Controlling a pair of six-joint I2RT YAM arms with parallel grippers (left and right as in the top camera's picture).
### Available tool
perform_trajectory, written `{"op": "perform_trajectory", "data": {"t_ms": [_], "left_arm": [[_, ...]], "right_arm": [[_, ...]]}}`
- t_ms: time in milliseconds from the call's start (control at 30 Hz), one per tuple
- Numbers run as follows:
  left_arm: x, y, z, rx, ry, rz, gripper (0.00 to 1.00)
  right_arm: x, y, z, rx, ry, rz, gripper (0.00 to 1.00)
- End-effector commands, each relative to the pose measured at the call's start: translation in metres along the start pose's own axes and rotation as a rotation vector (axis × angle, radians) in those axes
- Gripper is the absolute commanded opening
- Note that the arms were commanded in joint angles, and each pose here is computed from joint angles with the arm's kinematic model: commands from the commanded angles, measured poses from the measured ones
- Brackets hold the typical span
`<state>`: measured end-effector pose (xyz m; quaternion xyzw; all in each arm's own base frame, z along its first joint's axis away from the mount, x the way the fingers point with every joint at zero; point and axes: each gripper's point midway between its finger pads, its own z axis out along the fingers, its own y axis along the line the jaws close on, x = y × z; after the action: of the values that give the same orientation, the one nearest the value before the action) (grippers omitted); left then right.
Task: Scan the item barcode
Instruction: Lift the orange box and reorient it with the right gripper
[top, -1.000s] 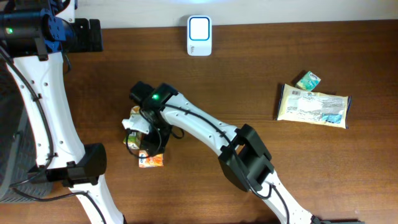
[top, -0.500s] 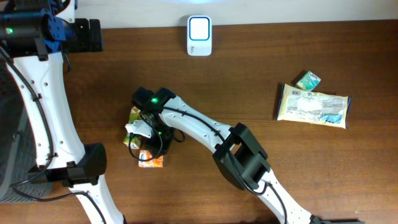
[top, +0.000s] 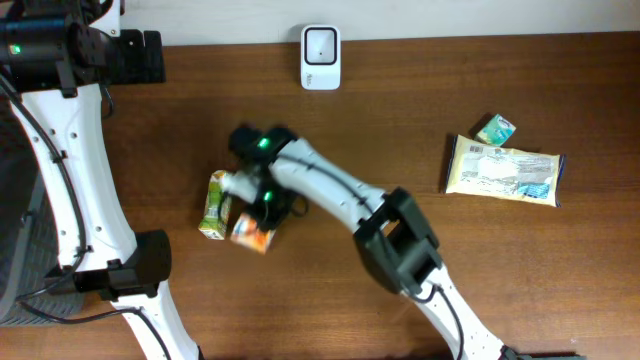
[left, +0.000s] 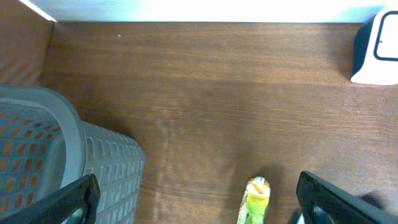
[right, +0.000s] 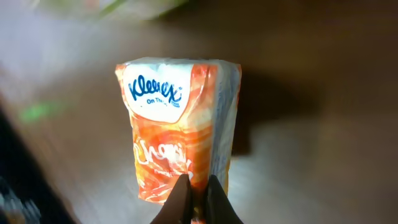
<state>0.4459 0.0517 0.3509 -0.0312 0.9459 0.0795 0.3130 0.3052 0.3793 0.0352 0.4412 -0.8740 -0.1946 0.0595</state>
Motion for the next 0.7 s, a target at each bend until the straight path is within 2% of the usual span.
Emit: {"op": "perform_trajectory", "data": {"t_ms": [0,100,267,333,367,433,667], "left_arm": [[-0.001,0.003,-0.007,-0.007,-0.017,-0.010,0.99],[-0.001,0.003,-0.007,-0.007,-0.017,-0.010,0.99],[-0.001,0.003,-0.007,-0.007,-0.017,-0.010,0.99],[-0.001,0.003,-0.007,-0.007,-0.017,-0.010,0.99],[-0.001,0.003,-0.007,-0.007,-0.017,-0.010,0.99],[-0.001,0.003,-0.007,-0.007,-0.017,-0.011,0.99],[-0.001,0.003,-0.007,-0.007,-0.017,-0.010,0.99]], "right_arm": [[-0.001,-0.071,-0.064,0.172,-0.131,0.413,0.04],[0.022,-0.117,-0.079,0.241,-0.141,0.718,0.04],[0.050,-0.143,-0.059,0.229,-0.087,0.900,0.04],[0.057,-0.145,-0.053,0.222,-0.063,0.908,0.08],[0.061,-0.149,-0.055,0.219,-0.057,0.893,0.16],[0.059,-0.151,-0.059,0.191,-0.069,0.867,0.22],[0.052,-0.162,-0.090,-0.046,-0.170,0.666,0.26]]}}
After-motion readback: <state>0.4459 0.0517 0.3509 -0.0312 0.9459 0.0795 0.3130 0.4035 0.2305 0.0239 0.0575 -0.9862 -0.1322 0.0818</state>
